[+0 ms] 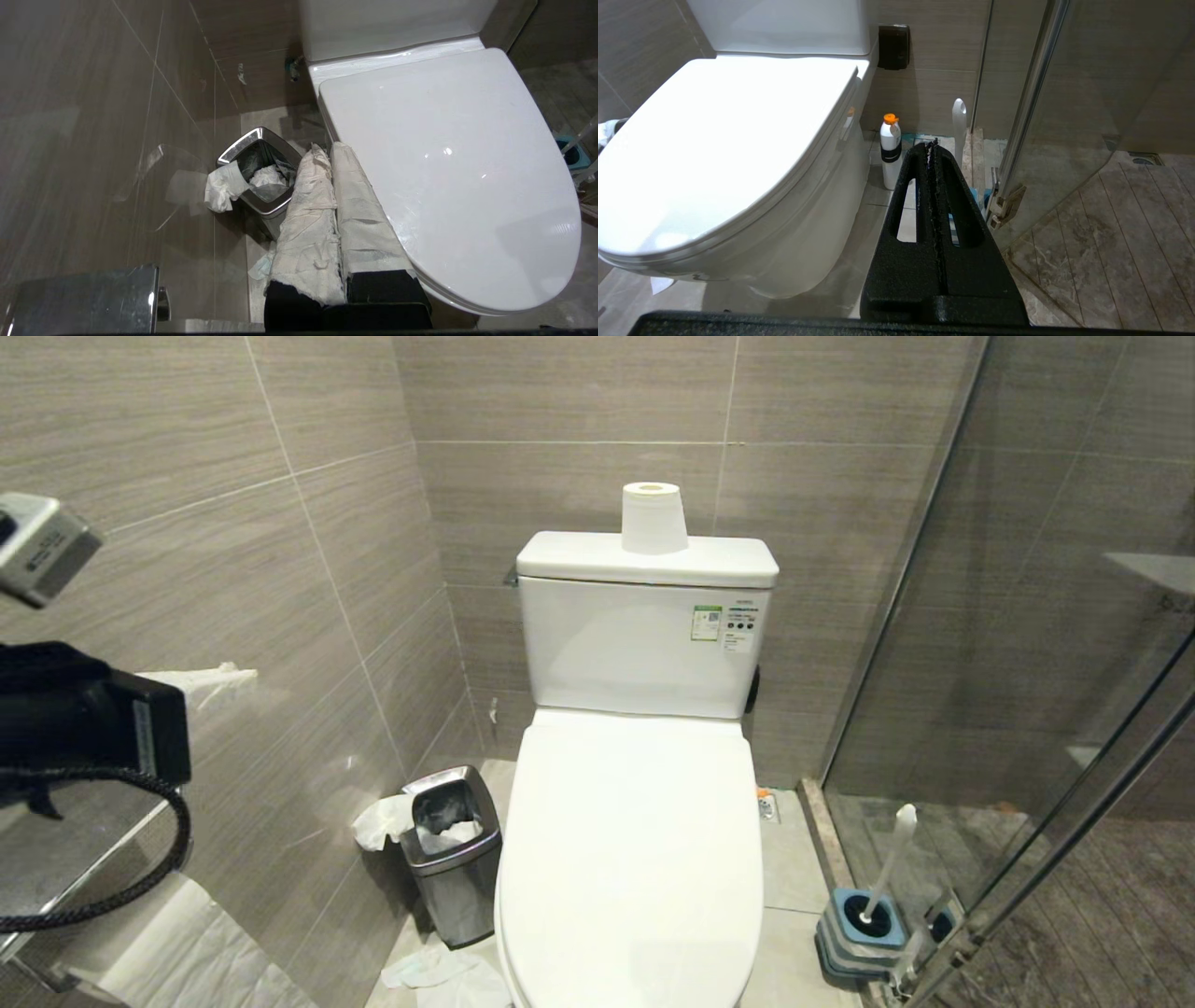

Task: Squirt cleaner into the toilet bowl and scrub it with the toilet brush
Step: Use the left hand to lift the toilet lid slightly

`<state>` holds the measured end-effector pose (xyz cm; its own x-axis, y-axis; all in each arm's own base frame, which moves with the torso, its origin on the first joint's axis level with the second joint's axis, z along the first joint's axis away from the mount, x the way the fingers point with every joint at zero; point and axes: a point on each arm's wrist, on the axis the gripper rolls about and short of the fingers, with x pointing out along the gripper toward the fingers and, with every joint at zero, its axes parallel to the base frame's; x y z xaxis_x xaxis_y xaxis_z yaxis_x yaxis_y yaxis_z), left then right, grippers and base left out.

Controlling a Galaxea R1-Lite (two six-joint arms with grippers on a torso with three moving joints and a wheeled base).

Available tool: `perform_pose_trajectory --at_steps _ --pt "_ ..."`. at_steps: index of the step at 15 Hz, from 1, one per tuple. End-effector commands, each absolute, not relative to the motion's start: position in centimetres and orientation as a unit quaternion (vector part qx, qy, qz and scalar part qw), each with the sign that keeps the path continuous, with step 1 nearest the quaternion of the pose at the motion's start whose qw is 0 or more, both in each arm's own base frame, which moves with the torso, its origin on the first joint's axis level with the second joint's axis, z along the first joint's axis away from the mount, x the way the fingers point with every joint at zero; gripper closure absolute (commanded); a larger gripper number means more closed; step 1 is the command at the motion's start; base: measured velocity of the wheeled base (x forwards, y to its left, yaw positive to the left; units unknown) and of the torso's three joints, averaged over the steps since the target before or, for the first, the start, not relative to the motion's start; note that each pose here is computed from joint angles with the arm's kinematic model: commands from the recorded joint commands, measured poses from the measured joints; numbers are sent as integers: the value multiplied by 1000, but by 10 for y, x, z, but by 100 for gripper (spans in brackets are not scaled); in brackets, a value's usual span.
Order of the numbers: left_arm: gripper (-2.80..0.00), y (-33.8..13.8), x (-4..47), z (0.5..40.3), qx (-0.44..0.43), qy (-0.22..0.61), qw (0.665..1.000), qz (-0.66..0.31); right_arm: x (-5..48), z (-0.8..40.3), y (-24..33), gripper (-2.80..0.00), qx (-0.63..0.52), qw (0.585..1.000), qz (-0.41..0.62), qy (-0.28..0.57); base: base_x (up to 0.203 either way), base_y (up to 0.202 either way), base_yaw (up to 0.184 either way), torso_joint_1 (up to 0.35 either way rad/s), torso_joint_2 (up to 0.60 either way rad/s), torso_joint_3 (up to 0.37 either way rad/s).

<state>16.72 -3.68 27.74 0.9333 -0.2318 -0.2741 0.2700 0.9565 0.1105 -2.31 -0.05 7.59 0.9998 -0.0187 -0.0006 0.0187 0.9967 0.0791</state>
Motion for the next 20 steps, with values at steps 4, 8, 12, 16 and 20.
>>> perform_pose_trajectory --at_steps 4,8,12,16,20 --pt "0 -49 222 260 80 205 966 -134 -23 76 -1 0 40 999 -9 0 0 0 0 0 0 0" --pt "0 -58 251 243 85 240 957 -141 -23 76 -1 0 40 999 -9 0 0 0 0 0 0 0" --pt "0 -67 293 225 82 253 954 -138 -23 76 -1 0 40 999 -9 0 0 0 0 0 0 0" --pt "0 -57 332 197 79 270 953 -116 -23 76 -1 0 40 999 -9 0 0 0 0 0 0 0" --pt "0 -36 369 162 70 281 952 -95 -23 76 -1 0 40 999 -9 0 0 0 0 0 0 0"
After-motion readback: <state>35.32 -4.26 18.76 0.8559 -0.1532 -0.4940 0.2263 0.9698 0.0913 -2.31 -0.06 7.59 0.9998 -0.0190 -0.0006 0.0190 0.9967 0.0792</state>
